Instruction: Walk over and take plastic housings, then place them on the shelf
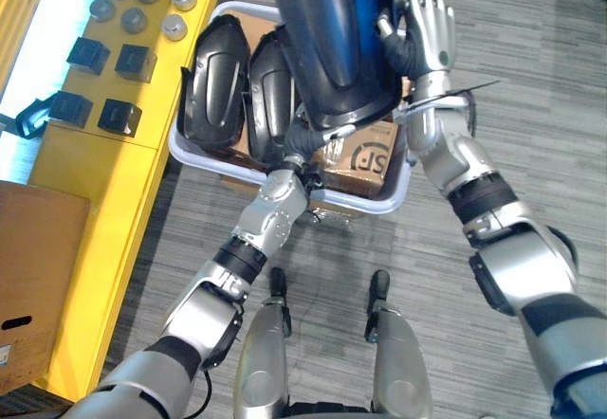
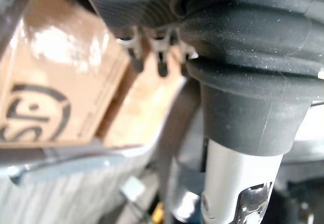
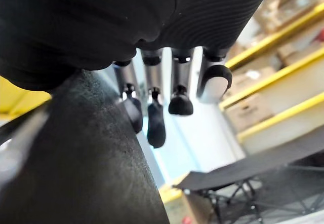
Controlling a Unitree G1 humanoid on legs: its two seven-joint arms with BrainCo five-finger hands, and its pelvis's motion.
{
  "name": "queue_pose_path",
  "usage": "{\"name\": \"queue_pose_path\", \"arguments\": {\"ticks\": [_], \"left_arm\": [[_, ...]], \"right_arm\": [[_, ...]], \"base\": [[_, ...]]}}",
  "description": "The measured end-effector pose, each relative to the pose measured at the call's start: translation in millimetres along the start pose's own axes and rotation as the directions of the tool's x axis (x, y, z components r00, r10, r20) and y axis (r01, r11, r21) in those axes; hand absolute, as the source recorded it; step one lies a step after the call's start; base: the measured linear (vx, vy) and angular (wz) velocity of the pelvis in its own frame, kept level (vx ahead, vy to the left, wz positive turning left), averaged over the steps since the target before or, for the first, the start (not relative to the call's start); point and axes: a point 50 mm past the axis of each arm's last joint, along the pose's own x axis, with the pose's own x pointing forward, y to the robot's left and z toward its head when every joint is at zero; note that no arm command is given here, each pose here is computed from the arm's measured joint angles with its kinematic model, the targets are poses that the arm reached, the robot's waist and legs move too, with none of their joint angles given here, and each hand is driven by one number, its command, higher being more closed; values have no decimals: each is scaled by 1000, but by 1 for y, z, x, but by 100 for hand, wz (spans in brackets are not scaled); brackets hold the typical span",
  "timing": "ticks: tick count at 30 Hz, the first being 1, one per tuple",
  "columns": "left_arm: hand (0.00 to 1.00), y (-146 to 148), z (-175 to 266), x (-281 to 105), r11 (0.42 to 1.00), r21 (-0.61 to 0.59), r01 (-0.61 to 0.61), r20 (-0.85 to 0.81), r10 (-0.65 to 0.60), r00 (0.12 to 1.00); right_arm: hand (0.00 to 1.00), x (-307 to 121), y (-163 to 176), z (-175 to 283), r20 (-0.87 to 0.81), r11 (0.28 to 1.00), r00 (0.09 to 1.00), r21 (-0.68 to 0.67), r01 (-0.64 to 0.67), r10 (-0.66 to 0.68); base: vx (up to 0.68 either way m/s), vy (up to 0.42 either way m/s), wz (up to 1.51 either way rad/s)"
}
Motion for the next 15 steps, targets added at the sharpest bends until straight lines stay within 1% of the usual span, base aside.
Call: {"name": "queue_pose_path", "arguments": {"ticks": [2, 6, 11, 15], "left_arm": [[0, 3, 1, 1, 999, -31, -10, -6, 10, 1000], [0, 4, 6, 2, 994, -109, 12, 10, -11, 1000], [0, 8, 22, 3, 973, -231, 5, 100, 18, 995], [0, 9, 34, 4, 962, -274, 6, 165, 40, 985]], "right_arm": [[100, 0, 0, 3, 20, 1000, 1000, -4, -1, 1], [100, 0, 1, 5, 31, 1000, 999, -11, -7, 7], [100, -3, 5, 6, 42, 999, 999, -15, -34, 34], [100, -8, 8, 4, 44, 999, 998, -20, -43, 44]], "base": [[0, 0, 0], [0, 0, 0], [0, 0, 0], [0, 0, 0]]}}
